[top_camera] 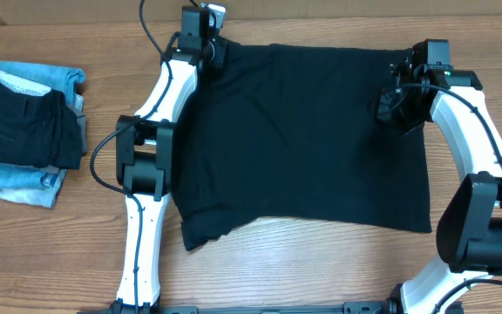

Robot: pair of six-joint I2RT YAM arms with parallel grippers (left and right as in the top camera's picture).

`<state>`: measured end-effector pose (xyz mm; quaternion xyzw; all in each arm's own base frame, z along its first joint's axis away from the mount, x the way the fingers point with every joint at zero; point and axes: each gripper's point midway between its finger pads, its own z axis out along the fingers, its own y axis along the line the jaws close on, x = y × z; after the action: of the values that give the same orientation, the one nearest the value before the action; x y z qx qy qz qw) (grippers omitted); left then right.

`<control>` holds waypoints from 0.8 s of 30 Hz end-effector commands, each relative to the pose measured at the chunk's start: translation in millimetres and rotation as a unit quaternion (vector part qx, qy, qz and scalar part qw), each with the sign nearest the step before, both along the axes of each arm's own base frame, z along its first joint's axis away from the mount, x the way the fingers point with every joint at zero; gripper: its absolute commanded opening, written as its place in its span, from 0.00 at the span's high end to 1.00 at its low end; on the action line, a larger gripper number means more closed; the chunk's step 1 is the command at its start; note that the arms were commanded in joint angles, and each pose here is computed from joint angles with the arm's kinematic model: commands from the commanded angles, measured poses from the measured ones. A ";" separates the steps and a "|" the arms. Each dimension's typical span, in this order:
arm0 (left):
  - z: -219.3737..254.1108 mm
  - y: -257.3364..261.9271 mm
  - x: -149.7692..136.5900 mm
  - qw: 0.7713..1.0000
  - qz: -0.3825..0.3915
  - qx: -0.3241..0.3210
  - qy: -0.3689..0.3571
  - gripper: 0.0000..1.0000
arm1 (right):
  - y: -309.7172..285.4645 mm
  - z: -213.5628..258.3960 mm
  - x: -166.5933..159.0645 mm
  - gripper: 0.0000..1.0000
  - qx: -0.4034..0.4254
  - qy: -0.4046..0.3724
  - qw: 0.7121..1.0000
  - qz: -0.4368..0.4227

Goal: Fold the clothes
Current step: 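Grasp the t-shirt's top corners with both grippers to smooth it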

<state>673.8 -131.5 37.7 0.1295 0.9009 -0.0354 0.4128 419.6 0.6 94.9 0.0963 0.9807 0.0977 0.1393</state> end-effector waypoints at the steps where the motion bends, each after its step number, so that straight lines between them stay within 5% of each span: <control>1: -7.6 0.8 1.0 1.000 -0.010 -0.001 0.003 0.71 | -1.7 -1.0 -1.5 0.96 -0.006 -0.006 1.000 -0.002; 7: -3.8 -13.6 -0.3 0.999 -0.032 -0.034 0.002 0.95 | -1.6 -30.5 5.7 0.96 -0.007 -0.039 0.999 -0.003; 13: -10.8 -8.7 -5.5 0.999 -0.021 -0.040 0.023 0.81 | -1.4 -48.5 4.0 0.96 -0.007 -0.051 0.999 -0.003; 19: -53.0 11.0 -59.8 0.986 0.005 0.007 0.165 0.86 | -1.3 -49.9 0.8 0.96 -0.007 -0.044 0.999 -0.003; 24: -29.3 7.3 -108.2 0.964 0.030 -0.008 0.263 0.89 | -1.2 -50.3 -0.3 0.95 -0.007 -0.042 0.999 -0.003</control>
<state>587.2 -124.0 6.9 0.1124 0.9700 -0.0614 0.2064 419.2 0.1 39.9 0.0928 0.9754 0.0970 0.1746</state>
